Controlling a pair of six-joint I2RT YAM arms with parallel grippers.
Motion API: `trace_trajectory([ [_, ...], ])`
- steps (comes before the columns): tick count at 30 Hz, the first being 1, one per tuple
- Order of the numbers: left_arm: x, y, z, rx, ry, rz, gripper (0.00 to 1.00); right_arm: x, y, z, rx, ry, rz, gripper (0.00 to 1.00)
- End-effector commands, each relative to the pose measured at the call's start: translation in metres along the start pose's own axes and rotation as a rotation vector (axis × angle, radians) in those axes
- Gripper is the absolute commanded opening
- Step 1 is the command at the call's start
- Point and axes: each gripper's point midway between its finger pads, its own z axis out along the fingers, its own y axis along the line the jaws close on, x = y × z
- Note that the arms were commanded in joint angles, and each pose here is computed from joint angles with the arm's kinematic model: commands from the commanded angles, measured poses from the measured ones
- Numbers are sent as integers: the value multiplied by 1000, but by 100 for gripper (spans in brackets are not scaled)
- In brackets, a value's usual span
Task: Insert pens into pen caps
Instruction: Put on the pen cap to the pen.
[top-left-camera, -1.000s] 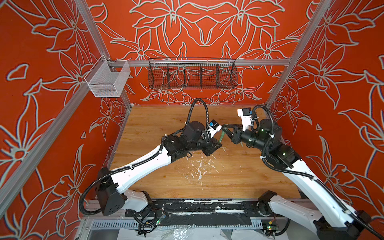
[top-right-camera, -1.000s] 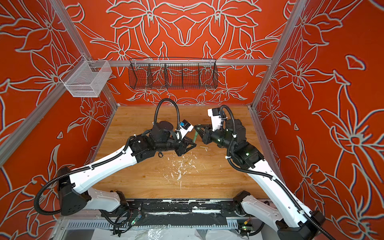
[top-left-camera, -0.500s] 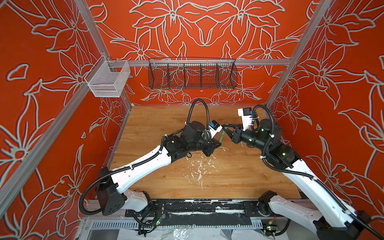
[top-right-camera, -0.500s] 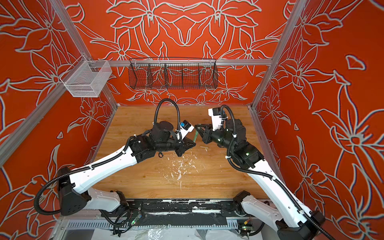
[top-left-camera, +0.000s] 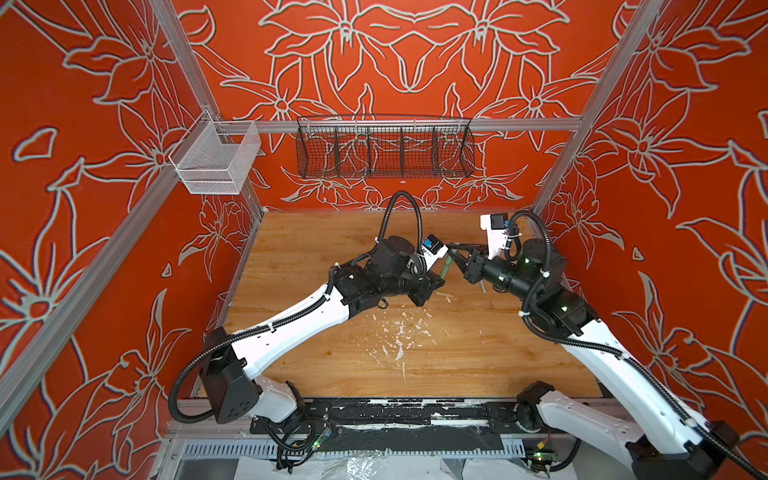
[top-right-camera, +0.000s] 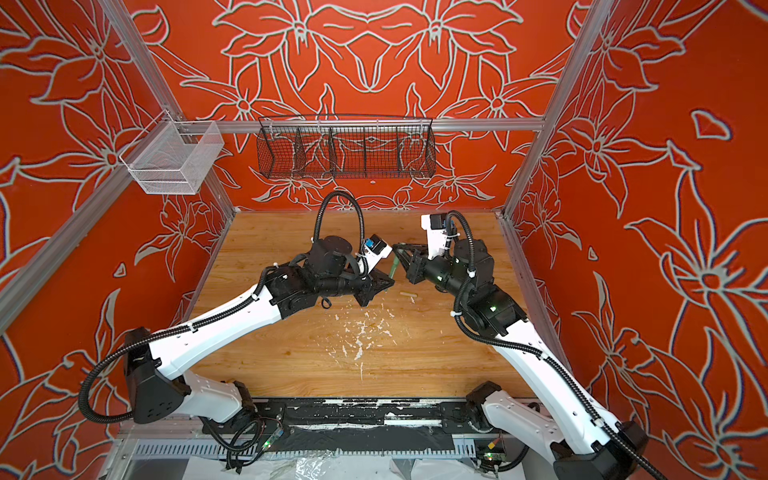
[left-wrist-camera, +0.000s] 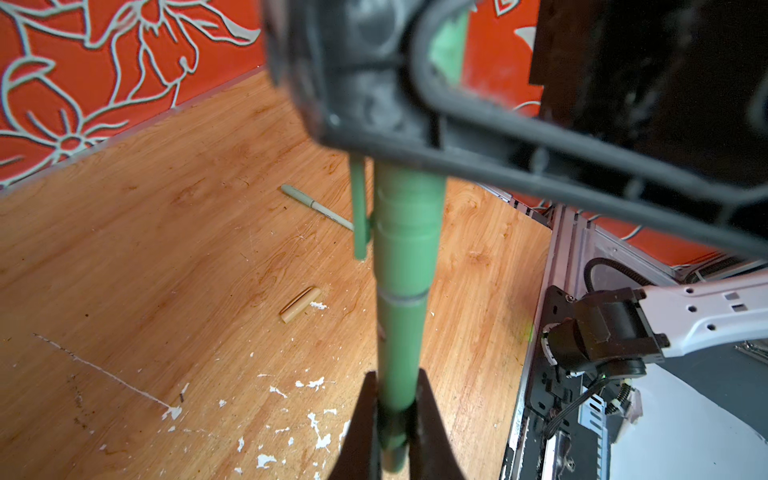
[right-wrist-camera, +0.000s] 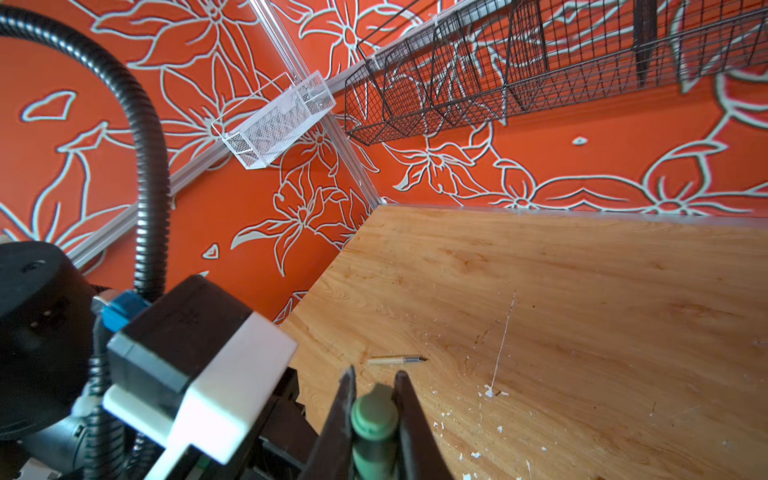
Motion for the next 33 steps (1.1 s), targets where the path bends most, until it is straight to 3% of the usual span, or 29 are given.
trace_trajectory([
  [1, -85, 6, -21, -40, -272, 65, 0, 50, 6, -2, -57, 171, 83, 0],
  [12, -110, 9, -32, -62, -340, 88, 0, 104, -3, 2, -40, 320, 140, 0],
  [33, -129, 17, -59, -118, -418, 116, 0, 139, 8, 0, -74, 450, 174, 0],
])
